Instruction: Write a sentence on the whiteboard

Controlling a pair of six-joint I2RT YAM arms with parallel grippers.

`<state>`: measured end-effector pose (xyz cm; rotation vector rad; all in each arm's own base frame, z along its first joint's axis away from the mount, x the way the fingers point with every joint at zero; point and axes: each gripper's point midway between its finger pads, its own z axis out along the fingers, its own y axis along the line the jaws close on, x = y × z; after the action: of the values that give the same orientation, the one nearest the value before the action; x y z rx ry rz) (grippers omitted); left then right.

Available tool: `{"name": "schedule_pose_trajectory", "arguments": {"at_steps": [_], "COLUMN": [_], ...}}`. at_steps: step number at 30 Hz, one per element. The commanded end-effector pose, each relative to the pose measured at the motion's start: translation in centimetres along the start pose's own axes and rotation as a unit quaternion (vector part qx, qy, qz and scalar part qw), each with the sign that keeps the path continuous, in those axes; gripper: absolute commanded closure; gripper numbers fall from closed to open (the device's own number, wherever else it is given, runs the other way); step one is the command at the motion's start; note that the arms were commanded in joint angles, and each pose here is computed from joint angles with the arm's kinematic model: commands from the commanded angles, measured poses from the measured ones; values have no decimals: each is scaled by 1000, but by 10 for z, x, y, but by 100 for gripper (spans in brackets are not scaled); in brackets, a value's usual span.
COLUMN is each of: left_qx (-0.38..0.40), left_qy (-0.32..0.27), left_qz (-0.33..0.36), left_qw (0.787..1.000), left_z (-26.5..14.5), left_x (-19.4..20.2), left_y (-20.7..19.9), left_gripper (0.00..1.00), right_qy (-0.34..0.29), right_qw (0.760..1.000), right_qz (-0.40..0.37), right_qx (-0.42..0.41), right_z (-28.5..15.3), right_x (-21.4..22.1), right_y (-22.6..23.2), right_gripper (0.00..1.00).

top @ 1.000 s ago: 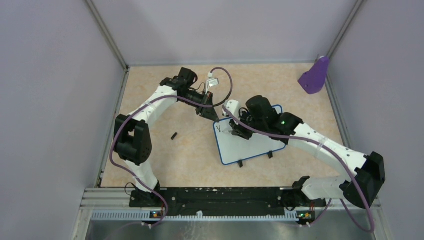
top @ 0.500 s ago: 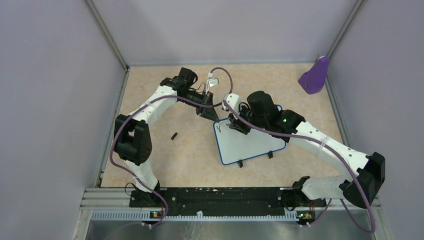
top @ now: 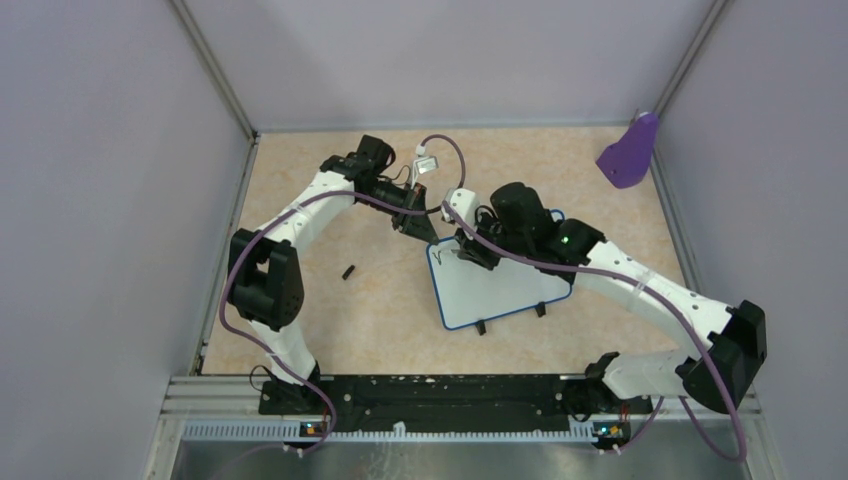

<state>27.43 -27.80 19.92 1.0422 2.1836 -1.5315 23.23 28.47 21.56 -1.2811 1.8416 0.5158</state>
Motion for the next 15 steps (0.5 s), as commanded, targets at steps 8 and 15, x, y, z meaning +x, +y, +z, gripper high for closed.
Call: {"name": "schedule_pose_trajectory", "arguments": {"at_steps": [8, 15], "left_qx": [14, 14], "left_qy": [2, 2], "left_qz": [5, 5], "left_qw": [1000, 1000], "left_z": [5, 5], "left_x": [0, 0], "left_y": [-1, -2], "left_gripper": [100, 100], "right_qy": [17, 24], "right_qw": [1000, 1000], "right_qz": [-3, -2], "right_qx": [3, -4], "right_z": [-1, -1], "right_x": [17, 25], "right_y": [2, 7], "right_gripper": [100, 100]}}
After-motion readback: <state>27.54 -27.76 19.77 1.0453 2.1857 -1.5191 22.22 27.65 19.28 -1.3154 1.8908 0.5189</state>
